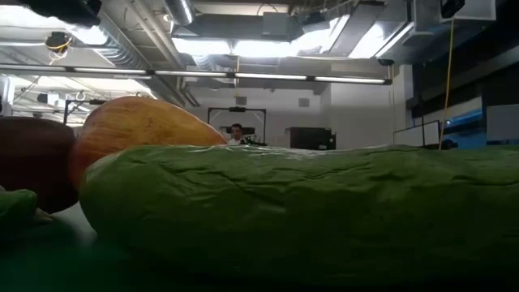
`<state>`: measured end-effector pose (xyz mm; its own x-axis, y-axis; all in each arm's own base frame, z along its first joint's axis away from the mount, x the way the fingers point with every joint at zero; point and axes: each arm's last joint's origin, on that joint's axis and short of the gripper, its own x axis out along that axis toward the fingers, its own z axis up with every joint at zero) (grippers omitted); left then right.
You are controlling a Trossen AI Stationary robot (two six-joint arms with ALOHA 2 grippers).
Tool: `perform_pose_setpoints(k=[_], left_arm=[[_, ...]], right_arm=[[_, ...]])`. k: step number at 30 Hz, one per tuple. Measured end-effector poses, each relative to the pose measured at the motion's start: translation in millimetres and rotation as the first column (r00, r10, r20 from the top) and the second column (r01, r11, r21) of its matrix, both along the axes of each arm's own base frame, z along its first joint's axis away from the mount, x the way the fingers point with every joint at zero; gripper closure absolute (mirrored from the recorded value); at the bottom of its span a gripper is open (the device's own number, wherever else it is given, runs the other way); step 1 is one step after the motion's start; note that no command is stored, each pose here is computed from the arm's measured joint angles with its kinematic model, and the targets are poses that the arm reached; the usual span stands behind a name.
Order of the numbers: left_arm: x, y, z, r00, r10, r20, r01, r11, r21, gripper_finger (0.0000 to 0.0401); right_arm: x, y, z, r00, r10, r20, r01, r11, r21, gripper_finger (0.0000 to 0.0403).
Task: Sort produce into baskets
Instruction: Put the apple into the white bin
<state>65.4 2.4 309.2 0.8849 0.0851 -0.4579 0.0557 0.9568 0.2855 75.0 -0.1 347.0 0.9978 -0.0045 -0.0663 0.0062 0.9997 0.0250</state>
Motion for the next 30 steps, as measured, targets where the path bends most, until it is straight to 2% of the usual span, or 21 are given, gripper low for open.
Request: perform_pose_setpoints(k=[3, 6, 9, 16, 20, 24, 26, 30], left_arm=[[1.5, 0.2, 3.1, 0.999, -0.027, 0.029, 0.025, 0.998, 0.066, 0.0382], [2.3, 0.2, 4.9, 0.998, -0.047, 0.044, 0.042, 0.993, 0.106, 0.0382], [1.5, 0.1, 3.1, 0.999, -0.041, 0.025, 0.039, 0.995, 0.092, 0.0382], [1.9, 0.2, 4.2, 0.999, -0.014, 0.045, 0.012, 0.999, 0.039, 0.0382], [3.5, 0.1, 7.9, 0.995, 0.041, 0.096, -0.033, 0.996, -0.077, 0.0382], [11.1, 0.0, 11.9, 0.976, 0.076, 0.205, -0.044, 0.987, -0.157, 0.0382], [17.1, -0.8, 12.5, 0.959, 0.065, 0.276, -0.010, 0.981, -0.196, 0.0382], [28.6, -1.6, 8.3, 0.922, 0.089, 0.376, 0.028, 0.955, -0.294, 0.0382]], right_arm=[[-0.2, 1.2, -3.1, 0.999, 0.044, -0.032, -0.044, 0.999, -0.019, 0.0370], [-1.1, 5.9, -4.9, 0.976, 0.210, -0.049, -0.213, 0.975, -0.067, 0.0370], [-4.5, 9.5, -4.4, 0.942, 0.334, -0.036, -0.336, 0.939, -0.075, 0.0370], [-15.0, 9.5, -7.4, 0.940, 0.338, -0.046, -0.341, 0.928, -0.150, 0.0370], [-23.7, 9.4, -16.6, 0.939, 0.337, -0.060, -0.343, 0.924, -0.168, 0.0370], [-30.5, 8.8, -31.5, 0.949, 0.314, 0.020, -0.306, 0.935, -0.178, 0.0370], [-35.1, 8.1, -40.3, 0.956, 0.289, 0.055, -0.276, 0.945, -0.175, 0.0370], [-46.1, 4.7, -46.1, 0.972, 0.170, 0.160, -0.151, 0.981, -0.124, 0.0370]])
